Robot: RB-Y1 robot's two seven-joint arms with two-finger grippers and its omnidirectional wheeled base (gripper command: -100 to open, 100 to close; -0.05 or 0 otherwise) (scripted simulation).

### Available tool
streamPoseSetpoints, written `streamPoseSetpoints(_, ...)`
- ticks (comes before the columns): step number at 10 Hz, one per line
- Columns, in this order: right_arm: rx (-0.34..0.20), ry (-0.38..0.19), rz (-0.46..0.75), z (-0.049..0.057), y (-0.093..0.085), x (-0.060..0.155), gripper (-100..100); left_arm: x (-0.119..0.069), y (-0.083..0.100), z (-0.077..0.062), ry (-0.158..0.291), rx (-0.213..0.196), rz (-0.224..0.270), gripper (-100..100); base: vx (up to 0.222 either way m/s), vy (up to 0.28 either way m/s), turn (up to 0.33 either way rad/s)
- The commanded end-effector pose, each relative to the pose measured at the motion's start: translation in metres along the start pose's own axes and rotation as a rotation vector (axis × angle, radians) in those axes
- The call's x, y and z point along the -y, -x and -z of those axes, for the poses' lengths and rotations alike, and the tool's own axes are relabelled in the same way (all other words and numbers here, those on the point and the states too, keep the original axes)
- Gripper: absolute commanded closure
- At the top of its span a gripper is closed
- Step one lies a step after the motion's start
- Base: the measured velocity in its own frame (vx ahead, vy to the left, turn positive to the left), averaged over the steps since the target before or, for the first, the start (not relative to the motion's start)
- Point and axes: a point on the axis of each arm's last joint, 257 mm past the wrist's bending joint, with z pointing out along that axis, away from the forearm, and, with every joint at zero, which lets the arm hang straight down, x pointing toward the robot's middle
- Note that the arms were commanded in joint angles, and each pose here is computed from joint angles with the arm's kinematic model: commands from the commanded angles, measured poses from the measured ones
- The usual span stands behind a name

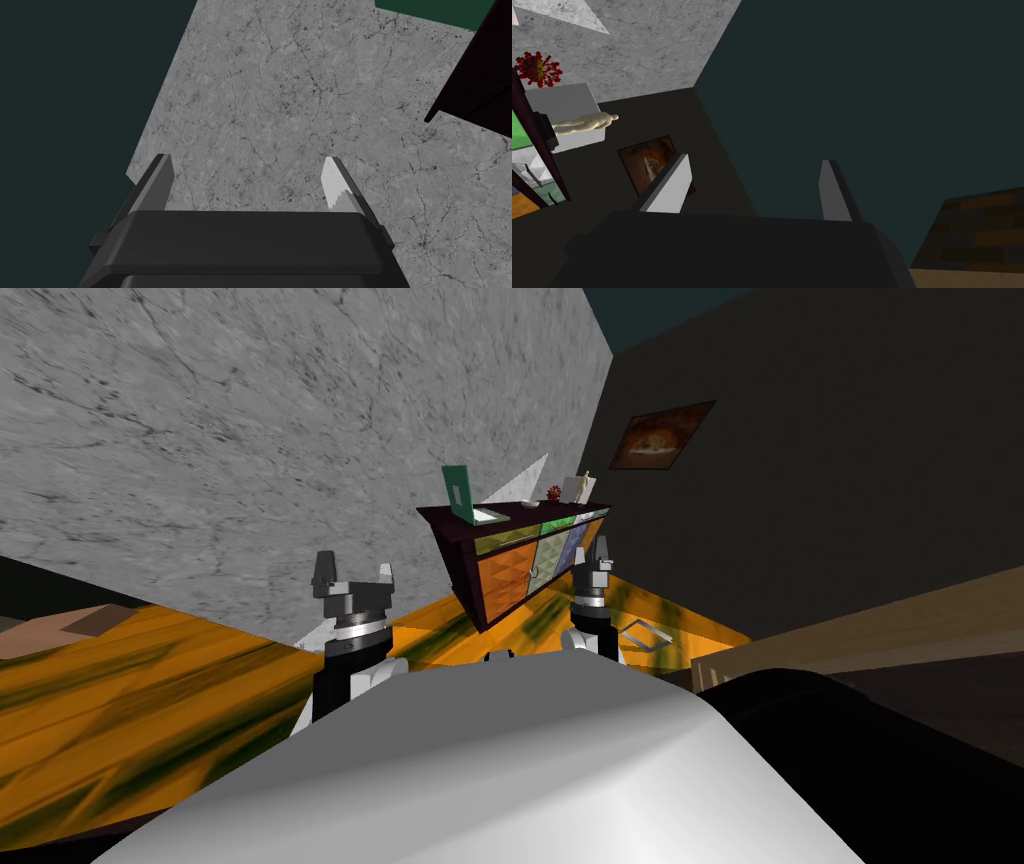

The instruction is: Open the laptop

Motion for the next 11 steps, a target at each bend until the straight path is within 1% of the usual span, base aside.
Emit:
streamPoseSetpoints(1,0.000,0.000,0.000,0.000,0.000,0.000,0,-0.001,0.006,-0.009,0.020,-0.014,-0.008,-100,0.086,-0.108,0.066)
streamPoseSetpoints(3,0.000,0.000,0.000,0.000,0.000,0.000,0,0.000,0.015,-0.019,0.033,-0.012,-0.009,-100,0.084,-0.118,0.092)
streamPoseSetpoints(5,0.000,0.000,0.000,0.000,0.000,0.000,0,0.003,0.024,-0.029,0.042,-0.001,-0.005,-100,0.089,-0.150,0.094)
streamPoseSetpoints(8,0.000,0.000,0.000,0.000,0.000,0.000,0,0.011,0.042,-0.046,0.049,0.029,0.011,-100,0.093,-0.179,0.121)
streamPoseSetpoints(9,0.000,0.000,0.000,0.000,0.000,0.000,0,0.008,0.042,-0.045,0.059,0.032,0.011,-100,0.079,-0.110,0.037)
streamPoseSetpoints(11,0.000,0.000,0.000,0.000,0.000,0.000,0,0.015,0.056,-0.056,0.062,0.060,0.026,-100,0.077,-0.104,0.087)
